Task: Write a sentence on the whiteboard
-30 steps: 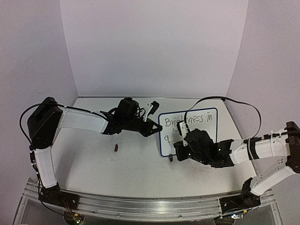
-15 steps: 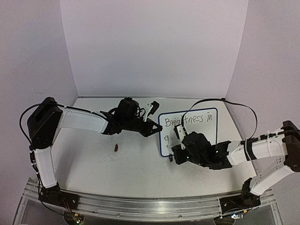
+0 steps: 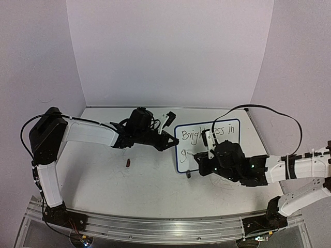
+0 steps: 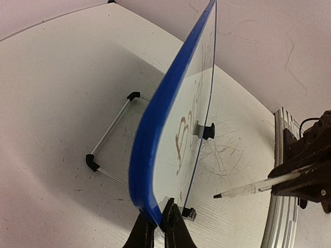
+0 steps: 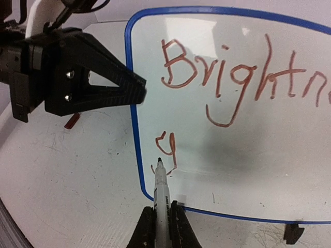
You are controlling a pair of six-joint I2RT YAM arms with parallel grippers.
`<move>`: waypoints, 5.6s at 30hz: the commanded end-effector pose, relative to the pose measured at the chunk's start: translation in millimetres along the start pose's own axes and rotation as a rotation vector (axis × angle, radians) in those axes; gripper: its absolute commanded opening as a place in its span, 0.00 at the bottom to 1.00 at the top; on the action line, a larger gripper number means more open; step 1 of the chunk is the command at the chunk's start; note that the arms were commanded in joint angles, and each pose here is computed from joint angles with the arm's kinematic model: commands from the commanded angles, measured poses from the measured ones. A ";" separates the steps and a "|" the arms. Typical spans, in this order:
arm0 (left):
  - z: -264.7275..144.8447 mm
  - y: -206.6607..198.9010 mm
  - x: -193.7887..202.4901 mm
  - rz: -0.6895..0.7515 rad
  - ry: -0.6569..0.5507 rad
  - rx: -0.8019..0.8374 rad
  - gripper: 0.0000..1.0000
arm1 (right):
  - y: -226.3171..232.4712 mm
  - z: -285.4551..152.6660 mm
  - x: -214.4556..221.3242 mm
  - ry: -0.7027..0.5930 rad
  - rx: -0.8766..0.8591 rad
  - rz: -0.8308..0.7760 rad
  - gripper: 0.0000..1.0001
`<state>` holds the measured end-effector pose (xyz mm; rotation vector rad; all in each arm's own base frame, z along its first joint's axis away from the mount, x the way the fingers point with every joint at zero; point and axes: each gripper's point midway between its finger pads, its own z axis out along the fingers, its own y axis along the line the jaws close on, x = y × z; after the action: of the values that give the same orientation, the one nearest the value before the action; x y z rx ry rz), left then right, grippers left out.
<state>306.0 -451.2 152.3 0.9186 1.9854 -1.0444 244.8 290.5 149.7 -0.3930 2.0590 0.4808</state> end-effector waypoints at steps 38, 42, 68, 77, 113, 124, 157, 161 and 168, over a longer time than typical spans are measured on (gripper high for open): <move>-3.0 33.2 38.1 0.018 0.123 -0.148 0.00 | -15.1 24.8 -4.6 0.003 0.051 0.005 0.00; -3.3 33.1 37.0 0.019 0.120 -0.149 0.00 | -17.8 24.2 1.7 0.020 0.057 0.001 0.00; -4.3 33.2 36.5 0.017 0.121 -0.153 0.00 | -30.7 18.4 -21.2 -0.052 0.116 0.020 0.00; -5.4 33.3 36.0 0.020 0.121 -0.157 0.00 | -28.3 18.9 -32.0 -0.078 0.116 0.020 0.00; -5.4 34.2 35.7 0.020 0.121 -0.162 0.00 | -26.4 3.7 -25.2 -0.075 0.046 0.050 0.00; -5.8 33.8 34.1 0.022 0.120 -0.163 0.00 | -27.4 8.6 -24.9 -0.071 0.064 0.022 0.00; -5.4 33.8 32.7 0.027 0.123 -0.163 0.00 | -31.3 16.5 5.6 0.022 0.074 0.023 0.00; -5.2 34.1 33.9 0.026 0.126 -0.164 0.00 | -33.0 16.2 7.7 0.025 0.079 0.025 0.00; -5.3 34.2 34.6 0.024 0.128 -0.164 0.00 | -36.9 14.4 5.9 0.017 0.100 0.021 0.00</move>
<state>305.7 -449.3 151.4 0.9255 1.9939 -1.0251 267.5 272.3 130.7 -0.3469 2.0974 0.4177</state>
